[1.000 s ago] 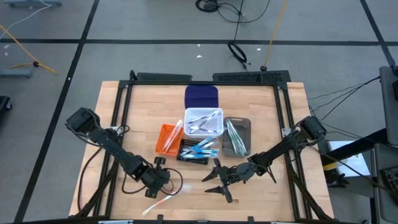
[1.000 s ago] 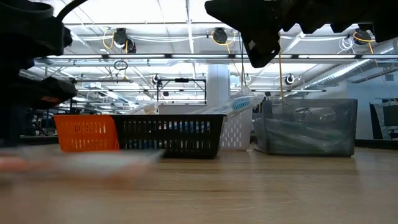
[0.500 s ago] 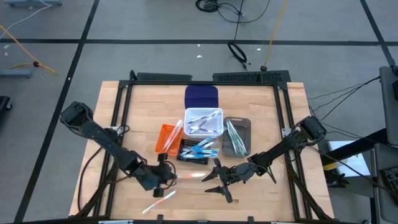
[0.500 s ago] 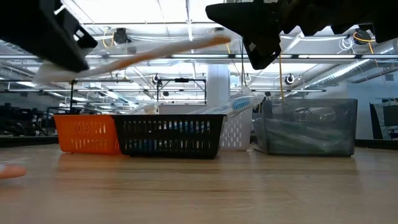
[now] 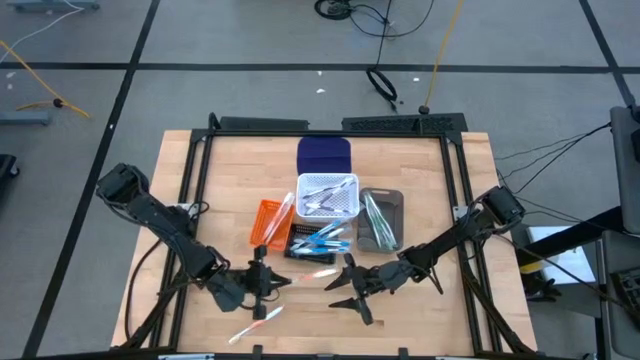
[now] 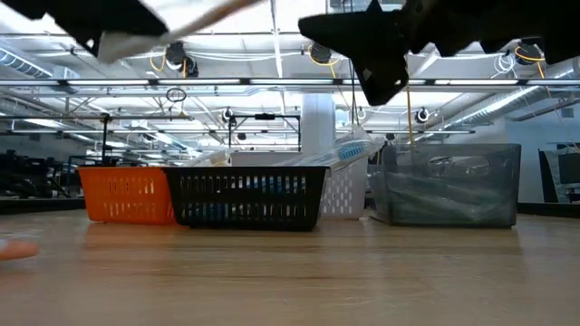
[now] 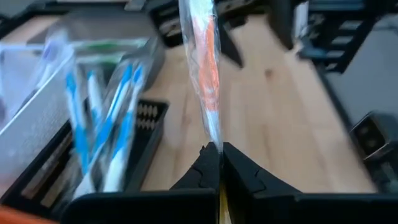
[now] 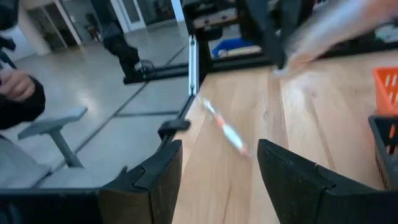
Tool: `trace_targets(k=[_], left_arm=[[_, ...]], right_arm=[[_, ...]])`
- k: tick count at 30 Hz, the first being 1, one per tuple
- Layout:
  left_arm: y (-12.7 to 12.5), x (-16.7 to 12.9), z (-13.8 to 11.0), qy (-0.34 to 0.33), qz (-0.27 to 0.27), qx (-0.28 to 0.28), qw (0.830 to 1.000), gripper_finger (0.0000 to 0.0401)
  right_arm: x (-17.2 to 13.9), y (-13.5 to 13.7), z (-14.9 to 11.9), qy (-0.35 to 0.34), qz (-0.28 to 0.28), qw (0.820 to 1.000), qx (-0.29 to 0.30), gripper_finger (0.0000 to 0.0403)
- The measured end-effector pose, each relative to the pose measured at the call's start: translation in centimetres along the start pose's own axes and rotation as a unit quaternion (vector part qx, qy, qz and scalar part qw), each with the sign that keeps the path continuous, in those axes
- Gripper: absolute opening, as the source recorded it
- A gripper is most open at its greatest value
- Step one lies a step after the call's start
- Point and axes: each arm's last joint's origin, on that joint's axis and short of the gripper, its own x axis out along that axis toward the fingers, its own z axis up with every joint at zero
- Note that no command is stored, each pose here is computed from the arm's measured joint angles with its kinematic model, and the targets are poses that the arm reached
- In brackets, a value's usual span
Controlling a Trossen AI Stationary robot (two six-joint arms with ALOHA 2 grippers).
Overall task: Pick & Place Toothbrushes
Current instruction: Put the orange toothbrush into the orange basket
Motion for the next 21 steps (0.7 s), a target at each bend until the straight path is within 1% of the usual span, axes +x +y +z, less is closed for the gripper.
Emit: trace_targets(k=[4,7,13,16,18,19,21], left_arm=[[-0.6,-0.3,0.7,-0.034,-0.019,0.012,0.999,0.0001],[-0.8,-0.3,1.0,-0.051,-0.026,0.013,0.998,0.0002],[-0.7,-0.3,1.1,-0.059,-0.010,0.015,0.998,0.0002],[-0.7,-0.3,1.1,-0.059,-0.010,0.015,0.998,0.0001],[-0.7,-0.3,1.1,-0.059,-0.010,0.014,0.998,0.0003],[-0.7,-0.3,1.2,-0.059,-0.010,0.013,0.998,0.0002],[-0.7,-0.3,1.2,-0.060,-0.009,0.012,0.998,0.0001]], right_arm=[[0.1,-0.5,0.7,-0.029,-0.002,1.000,0.000,0.0201],[0.1,-1.0,1.7,-0.069,-0.003,0.998,-0.003,0.0201],[-0.1,-1.7,3.5,-0.152,-0.001,0.988,-0.029,0.0201],[-0.2,-1.9,4.0,-0.174,-0.003,0.984,-0.040,0.0197],[-0.2,-1.9,4.2,-0.183,-0.003,0.982,-0.042,0.0183],[-0.3,-1.9,4.2,-0.186,-0.011,0.982,-0.042,0.0169],[-0.2,-2.1,4.1,-0.186,-0.037,0.981,-0.039,0.0127]])
